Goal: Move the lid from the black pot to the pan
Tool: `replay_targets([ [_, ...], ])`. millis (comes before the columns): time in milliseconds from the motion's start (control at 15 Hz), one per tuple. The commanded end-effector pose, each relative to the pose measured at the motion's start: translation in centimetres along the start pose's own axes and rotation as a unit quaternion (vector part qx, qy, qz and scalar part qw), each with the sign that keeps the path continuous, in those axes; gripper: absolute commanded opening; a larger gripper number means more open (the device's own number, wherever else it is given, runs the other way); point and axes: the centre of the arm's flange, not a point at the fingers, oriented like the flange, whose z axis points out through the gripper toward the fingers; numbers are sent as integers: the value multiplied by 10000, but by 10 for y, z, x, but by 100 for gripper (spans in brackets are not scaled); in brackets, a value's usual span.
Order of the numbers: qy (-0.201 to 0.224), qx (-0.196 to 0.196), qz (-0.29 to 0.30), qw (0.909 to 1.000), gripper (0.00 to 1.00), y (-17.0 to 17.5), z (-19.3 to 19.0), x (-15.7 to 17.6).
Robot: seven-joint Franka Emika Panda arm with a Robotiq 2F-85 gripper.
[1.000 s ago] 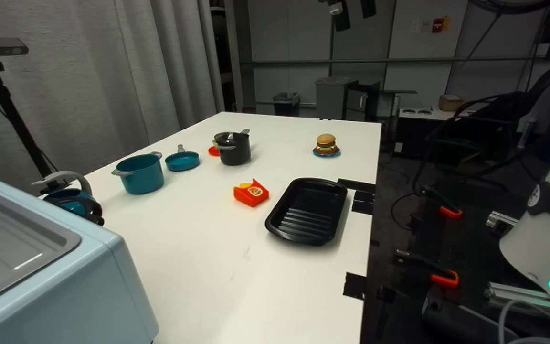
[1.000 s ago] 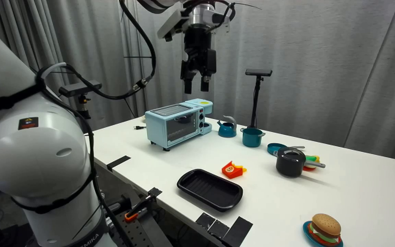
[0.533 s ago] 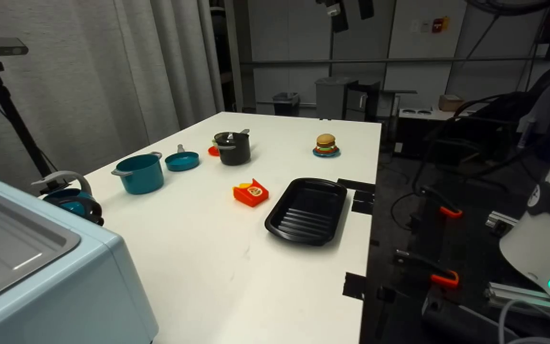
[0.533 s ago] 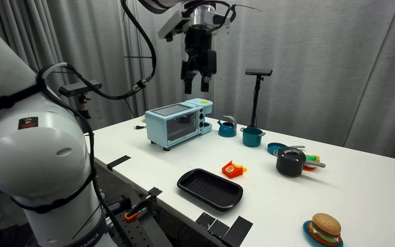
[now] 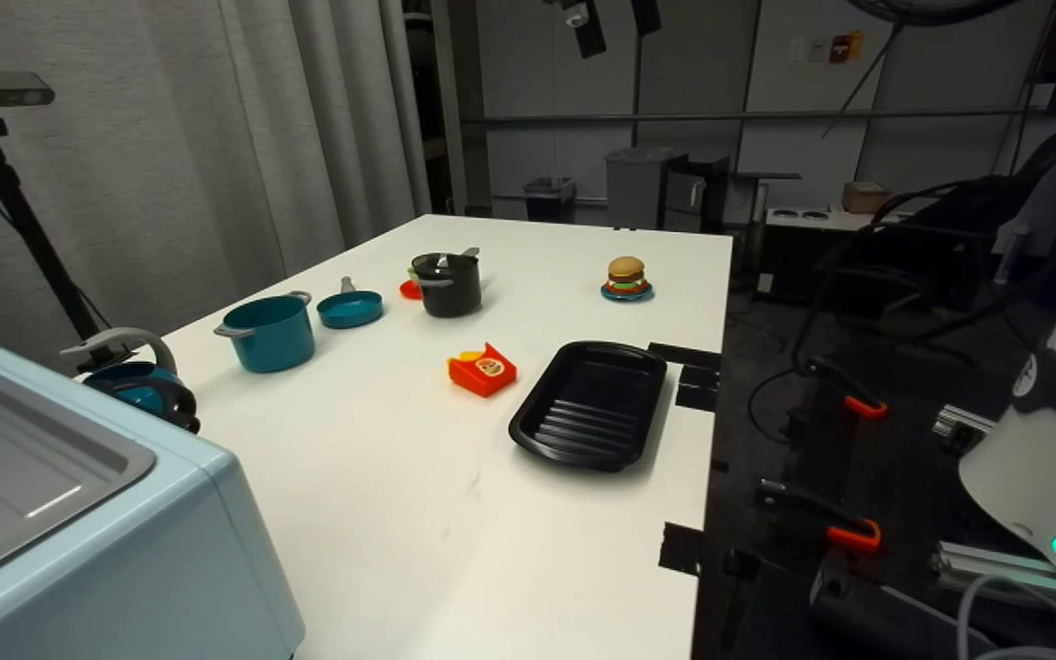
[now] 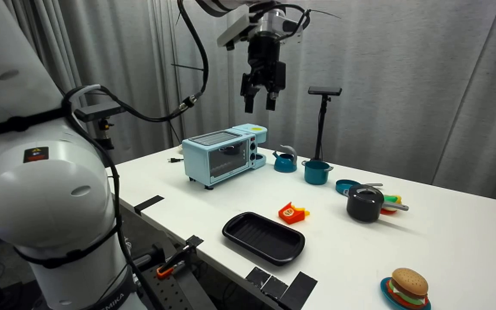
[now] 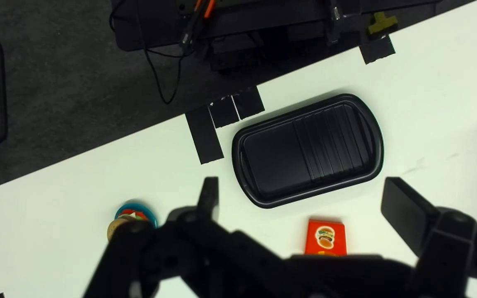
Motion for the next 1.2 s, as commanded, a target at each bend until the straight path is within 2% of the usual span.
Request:
replay_targets([
  [0,-40,59,108,9999,100,2,0,15],
  [467,-55,378,599,9975,100,18,22,93],
  [1000,-89,900,1152,9892,100,-2,45,197],
  [1133,-11,1039,1299,9861,100,3,47,227],
])
